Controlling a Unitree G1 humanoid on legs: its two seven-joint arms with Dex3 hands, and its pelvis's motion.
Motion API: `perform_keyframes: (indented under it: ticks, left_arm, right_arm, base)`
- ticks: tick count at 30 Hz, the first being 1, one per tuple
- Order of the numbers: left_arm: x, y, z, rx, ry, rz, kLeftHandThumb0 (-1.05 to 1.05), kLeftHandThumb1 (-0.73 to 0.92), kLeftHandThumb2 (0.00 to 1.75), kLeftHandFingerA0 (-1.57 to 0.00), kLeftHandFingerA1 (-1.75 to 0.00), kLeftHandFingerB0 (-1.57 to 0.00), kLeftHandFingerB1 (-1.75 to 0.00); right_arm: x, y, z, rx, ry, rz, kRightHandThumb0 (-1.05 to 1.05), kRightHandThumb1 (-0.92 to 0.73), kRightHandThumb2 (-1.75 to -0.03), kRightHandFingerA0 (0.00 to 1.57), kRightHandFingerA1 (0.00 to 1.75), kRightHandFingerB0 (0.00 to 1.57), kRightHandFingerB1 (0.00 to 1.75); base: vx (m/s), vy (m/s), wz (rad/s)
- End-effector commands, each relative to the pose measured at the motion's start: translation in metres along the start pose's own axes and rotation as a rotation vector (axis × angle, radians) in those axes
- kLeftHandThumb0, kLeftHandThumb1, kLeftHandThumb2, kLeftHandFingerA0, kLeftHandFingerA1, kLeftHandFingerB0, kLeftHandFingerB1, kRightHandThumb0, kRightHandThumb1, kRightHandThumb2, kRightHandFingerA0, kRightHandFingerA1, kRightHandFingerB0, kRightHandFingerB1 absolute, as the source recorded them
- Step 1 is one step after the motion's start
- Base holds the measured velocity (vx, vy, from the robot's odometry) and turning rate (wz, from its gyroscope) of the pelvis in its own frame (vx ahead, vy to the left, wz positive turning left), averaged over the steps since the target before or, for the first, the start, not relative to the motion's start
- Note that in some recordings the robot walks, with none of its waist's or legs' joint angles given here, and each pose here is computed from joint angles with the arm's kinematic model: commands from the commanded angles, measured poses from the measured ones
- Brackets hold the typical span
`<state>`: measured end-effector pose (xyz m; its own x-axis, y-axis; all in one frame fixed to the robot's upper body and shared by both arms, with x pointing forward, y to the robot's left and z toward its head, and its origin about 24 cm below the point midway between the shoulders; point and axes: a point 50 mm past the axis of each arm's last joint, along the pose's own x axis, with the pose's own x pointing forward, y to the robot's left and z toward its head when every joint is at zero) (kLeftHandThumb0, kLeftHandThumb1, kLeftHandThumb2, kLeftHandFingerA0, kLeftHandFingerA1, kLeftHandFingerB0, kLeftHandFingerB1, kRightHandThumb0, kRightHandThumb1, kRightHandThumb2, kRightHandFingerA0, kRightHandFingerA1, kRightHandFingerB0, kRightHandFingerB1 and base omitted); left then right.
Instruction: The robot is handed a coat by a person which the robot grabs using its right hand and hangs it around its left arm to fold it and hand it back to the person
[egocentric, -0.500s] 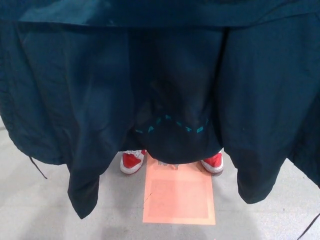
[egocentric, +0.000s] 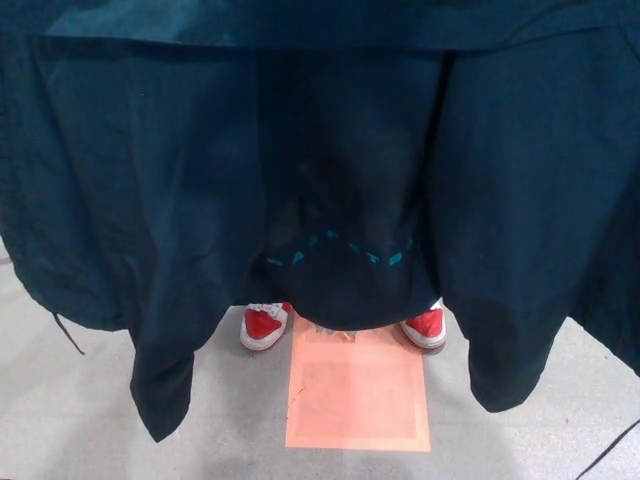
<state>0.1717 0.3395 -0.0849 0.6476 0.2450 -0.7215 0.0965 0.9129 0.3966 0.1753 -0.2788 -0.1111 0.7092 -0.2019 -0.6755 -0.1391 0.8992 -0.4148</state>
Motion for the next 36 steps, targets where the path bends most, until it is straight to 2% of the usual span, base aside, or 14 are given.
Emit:
perform_keyframes:
  ticks: [1, 2, 3, 10, 11, 12, 18, 19, 20, 25, 27, 28, 35, 36]
  left_arm:
    - [-0.002, 0.002, 0.0, 0.017, -0.04, -0.018, -0.65, 0.9, 0.67, -0.21, -0.32, -0.2, -0.3]
    - [-0.002, 0.002, 0.001, 0.015, -0.043, -0.02, -0.65, 0.9, 0.67, -0.21, -0.32, -0.2, -0.3]
    - [-0.003, 0.001, 0.001, 0.021, -0.051, -0.024, -0.33, 0.6, 1.13, -0.01, -0.47, -0.01, -0.47]
    - [-0.002, 0.002, 0.002, 0.016, -0.053, -0.014, -0.34, 0.59, 1.12, 0.0, -0.47, 0.0, -0.47]
    - [-0.002, 0.002, 0.003, 0.033, -0.05, -0.005, -0.66, 0.91, 0.67, -0.22, -0.32, -0.17, -0.29]
    - [-0.002, 0.003, 0.003, 0.022, -0.05, -0.004, -0.34, 0.59, 1.12, 0.0, -0.47, 0.0, -0.46]
    - [0.0, 0.002, 0.008, 0.005, -0.062, -0.01, -0.34, 0.58, 1.12, 0.0, -0.47, 0.0, -0.47]
    - [0.0, 0.002, 0.008, 0.004, -0.061, -0.009, -0.34, 0.58, 1.12, 0.0, -0.47, 0.0, -0.47]
    - [-0.001, 0.002, 0.008, 0.021, -0.069, -0.016, -0.34, 0.6, 1.13, 0.0, -0.47, 0.0, -0.47]
    - [0.0, 0.005, 0.012, 0.031, -0.082, -0.006, -0.34, 0.6, 1.13, 0.0, -0.47, 0.0, -0.47]
    - [0.0, 0.005, 0.013, 0.025, -0.087, -0.006, -0.73, 0.74, 1.02, -0.11, -0.44, -0.03, -0.39]
    - [0.0, 0.005, 0.014, 0.029, -0.089, -0.004, -0.33, 0.61, 1.14, 0.0, -0.47, 0.0, -0.47]
    - [0.0, 0.007, 0.018, 0.005, -0.117, -0.004, -0.34, 0.6, 1.13, 0.0, -0.47, 0.0, -0.47]
    - [0.001, 0.007, 0.02, 0.004, -0.117, -0.006, -0.69, 0.74, 1.06, -0.05, -0.41, -0.04, -0.37]
  right_arm:
    - [-0.004, -0.007, 0.015, 0.038, -0.182, -0.066, -0.35, -0.54, -1.08, 0.0, 0.47, 0.0, 0.46]
    - [-0.005, -0.007, 0.017, 0.047, -0.211, -0.065, -0.35, -0.54, -1.08, 0.0, 0.47, 0.0, 0.46]
    - [-0.008, -0.007, 0.026, 0.076, -0.296, -0.064, -0.35, -0.55, -1.09, 0.0, 0.47, 0.0, 0.46]
    - [-0.043, -0.011, 0.067, 0.039, -0.66, -0.135, -0.7, -0.68, -1.01, 0.04, 0.39, 0.05, 0.4]
    - [-0.05, -0.011, 0.073, 0.051, -0.703, -0.129, -0.71, -0.69, -1.03, 0.05, 0.37, 0.05, 0.4]
    - [-0.067, -0.012, 0.087, 0.068, -0.798, -0.12, -0.85, -0.74, -1.07, 0.04, 0.3, 0.12, 0.35]
    - [-0.12, -0.017, 0.131, 0.03, -1.083, -0.146, -0.77, -0.71, -1.08, 0.0, 0.35, 0.04, 0.31]
    - [-0.126, -0.018, 0.136, 0.017, -1.114, -0.147, -0.79, -0.92, -0.71, 0.03, 0.26, 0.06, 0.25]
    - [-0.138, -0.02, 0.145, -0.006, -1.161, -0.149, -0.84, -0.75, -1.13, 0.0, 0.31, 0.07, 0.27]
    - [-0.181, -0.029, 0.177, -0.041, -1.354, -0.143, -0.87, -0.75, -1.13, 0.0, 0.29, 0.0, 0.22]
    - [-0.19, -0.033, 0.185, -0.079, -1.406, -0.15, -0.86, -0.75, -1.13, 0.0, 0.29, 0.0, 0.23]
    - [-0.196, -0.036, 0.191, -0.122, -1.445, -0.165, -0.86, -0.76, -1.14, 0.0, 0.29, 0.0, 0.23]
    - [-0.233, -0.047, 0.227, -0.224, -1.622, -0.234, -1.02, -0.85, -1.21, 0.0, 0.18, 0.0, 0.12]
    - [-0.238, -0.048, 0.233, -0.246, -1.644, -0.239, -1.03, -0.87, -1.23, 0.0, 0.18, 0.0, 0.11]
  base:
    - [0.0, 0.0, 0.0]
    - [0.0, 0.0, 0.0]
    - [0.0, 0.0, 0.0]
    - [0.0, 0.0, 0.0]
    - [0.0, 0.0, 0.0]
    - [0.0, 0.0, 0.0]
    - [0.0, 0.0, 0.0]
    - [0.0, 0.0, 0.0]
    - [0.0, 0.0, 0.0]
    - [0.0, 0.0, 0.0]
    - [0.0, 0.0, 0.0]
    - [0.0, 0.0, 0.0]
    - [0.0, 0.0, 0.0]
    - [0.0, 0.0, 0.0]
